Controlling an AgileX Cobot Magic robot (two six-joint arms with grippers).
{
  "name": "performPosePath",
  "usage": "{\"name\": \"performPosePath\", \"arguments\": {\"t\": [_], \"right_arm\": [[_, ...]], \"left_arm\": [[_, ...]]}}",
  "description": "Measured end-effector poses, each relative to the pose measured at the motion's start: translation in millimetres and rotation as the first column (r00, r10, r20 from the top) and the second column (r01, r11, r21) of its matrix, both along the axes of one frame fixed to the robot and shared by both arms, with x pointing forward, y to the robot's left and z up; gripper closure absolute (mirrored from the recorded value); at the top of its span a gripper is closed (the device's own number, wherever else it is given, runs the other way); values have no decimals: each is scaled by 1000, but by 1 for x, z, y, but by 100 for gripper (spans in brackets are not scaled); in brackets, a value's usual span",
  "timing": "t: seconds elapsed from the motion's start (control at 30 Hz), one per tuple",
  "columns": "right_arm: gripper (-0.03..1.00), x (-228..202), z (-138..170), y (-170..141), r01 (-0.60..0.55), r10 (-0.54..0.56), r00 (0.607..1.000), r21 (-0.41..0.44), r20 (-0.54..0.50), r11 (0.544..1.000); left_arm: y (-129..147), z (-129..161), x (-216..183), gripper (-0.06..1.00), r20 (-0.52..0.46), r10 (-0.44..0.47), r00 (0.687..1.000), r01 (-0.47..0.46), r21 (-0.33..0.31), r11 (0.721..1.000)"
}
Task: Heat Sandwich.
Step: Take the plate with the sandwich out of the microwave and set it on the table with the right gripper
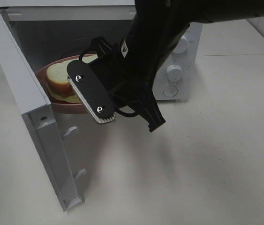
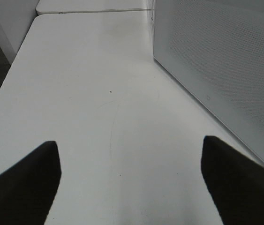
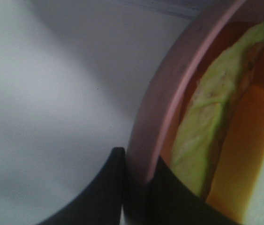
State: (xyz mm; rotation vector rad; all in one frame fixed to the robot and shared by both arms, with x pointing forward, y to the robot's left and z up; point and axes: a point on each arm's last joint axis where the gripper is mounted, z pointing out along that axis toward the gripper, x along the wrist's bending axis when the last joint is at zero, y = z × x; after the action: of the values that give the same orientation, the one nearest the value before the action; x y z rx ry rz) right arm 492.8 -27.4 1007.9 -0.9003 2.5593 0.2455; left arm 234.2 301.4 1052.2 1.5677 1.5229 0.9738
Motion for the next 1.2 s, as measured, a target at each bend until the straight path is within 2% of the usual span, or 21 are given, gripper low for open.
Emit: {"name": "performPosePath", "arguments": {"t": [0.2,0.87,1.2], "right_arm": [[86,-15,0,-16,7,-7,1000,9,2,1000],[86,-69,7,-78,139,-139,990,49,-9,989],[86,-98,5,-110,162,-162,987,54,-14,985]], "left_arm": [[0,0,0,19,0,0,1000,0,0,1000],[0,0,0,19,0,0,1000,0,0,1000],[0,0,0,19,0,0,1000,0,0,1000]]}}
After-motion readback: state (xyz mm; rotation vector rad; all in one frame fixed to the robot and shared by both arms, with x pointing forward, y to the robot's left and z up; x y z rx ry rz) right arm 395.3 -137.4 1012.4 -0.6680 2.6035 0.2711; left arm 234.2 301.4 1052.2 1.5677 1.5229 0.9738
